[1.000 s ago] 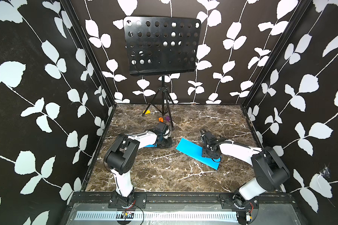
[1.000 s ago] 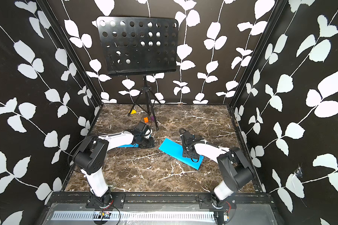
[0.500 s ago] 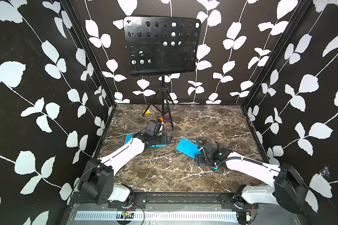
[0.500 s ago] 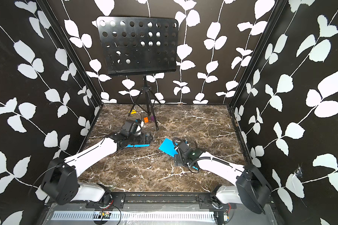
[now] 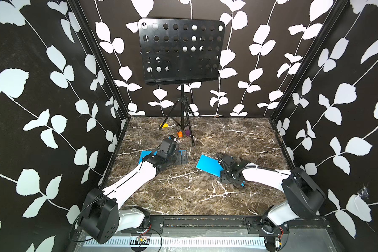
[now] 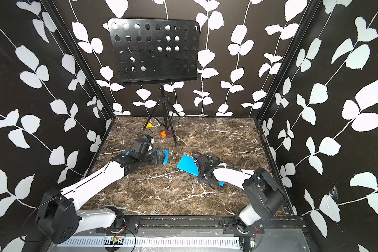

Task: Fold the rectangular paper in half along the long edge
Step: Move the paper to the center of the board, then reset both arms

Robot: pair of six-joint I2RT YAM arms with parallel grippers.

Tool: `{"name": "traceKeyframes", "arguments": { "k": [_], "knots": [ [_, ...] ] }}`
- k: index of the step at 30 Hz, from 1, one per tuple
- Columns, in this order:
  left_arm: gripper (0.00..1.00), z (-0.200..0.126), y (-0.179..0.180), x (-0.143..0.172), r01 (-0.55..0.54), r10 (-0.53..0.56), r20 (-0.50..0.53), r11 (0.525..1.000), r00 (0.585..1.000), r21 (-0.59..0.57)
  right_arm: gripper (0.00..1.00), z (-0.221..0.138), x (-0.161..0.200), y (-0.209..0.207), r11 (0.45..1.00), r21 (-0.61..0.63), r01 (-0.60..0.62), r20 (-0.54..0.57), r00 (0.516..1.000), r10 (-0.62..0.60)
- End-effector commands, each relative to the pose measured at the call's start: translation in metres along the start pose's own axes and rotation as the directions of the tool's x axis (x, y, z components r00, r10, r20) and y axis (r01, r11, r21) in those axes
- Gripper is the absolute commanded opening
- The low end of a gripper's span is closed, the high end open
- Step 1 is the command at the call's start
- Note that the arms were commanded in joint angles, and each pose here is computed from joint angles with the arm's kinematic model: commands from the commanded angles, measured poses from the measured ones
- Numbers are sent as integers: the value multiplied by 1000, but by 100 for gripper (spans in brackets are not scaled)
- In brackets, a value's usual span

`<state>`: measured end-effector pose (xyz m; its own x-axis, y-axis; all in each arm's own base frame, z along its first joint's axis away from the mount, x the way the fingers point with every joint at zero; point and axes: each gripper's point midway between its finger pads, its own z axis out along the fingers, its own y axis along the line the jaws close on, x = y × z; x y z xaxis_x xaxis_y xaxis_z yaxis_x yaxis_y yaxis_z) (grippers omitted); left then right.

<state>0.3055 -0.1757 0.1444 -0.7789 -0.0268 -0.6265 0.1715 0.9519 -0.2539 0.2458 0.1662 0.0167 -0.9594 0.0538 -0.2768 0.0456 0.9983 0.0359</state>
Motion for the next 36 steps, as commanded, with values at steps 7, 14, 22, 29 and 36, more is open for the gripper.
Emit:
{"name": "traceKeyframes", "arguments": {
  "k": [7, 14, 22, 29, 36],
  "knots": [
    [99, -12, 20, 7, -17, 18, 9, 997, 1000, -75, 72, 5, -68, 30, 993, -1, 120, 60, 991, -119],
    [99, -14, 34, 7, -49, 58, 74, 992, 996, -115, 83, -42, -98, 39, 985, -62, 159, 234, 962, -140],
    [99, -34, 70, -26, -269, 339, 319, 932, 885, -243, 97, -106, -145, -41, 986, 139, 96, 530, 834, -156],
    [99, -27, 116, -28, -291, 413, 348, 890, 842, -352, 99, -114, -161, -105, 905, 421, 59, 649, 677, -347],
    [99, -13, 135, -27, -304, 445, 392, 877, 805, -372, 99, -74, -155, -148, 935, 350, -53, 766, 590, -254]
  ]
}}
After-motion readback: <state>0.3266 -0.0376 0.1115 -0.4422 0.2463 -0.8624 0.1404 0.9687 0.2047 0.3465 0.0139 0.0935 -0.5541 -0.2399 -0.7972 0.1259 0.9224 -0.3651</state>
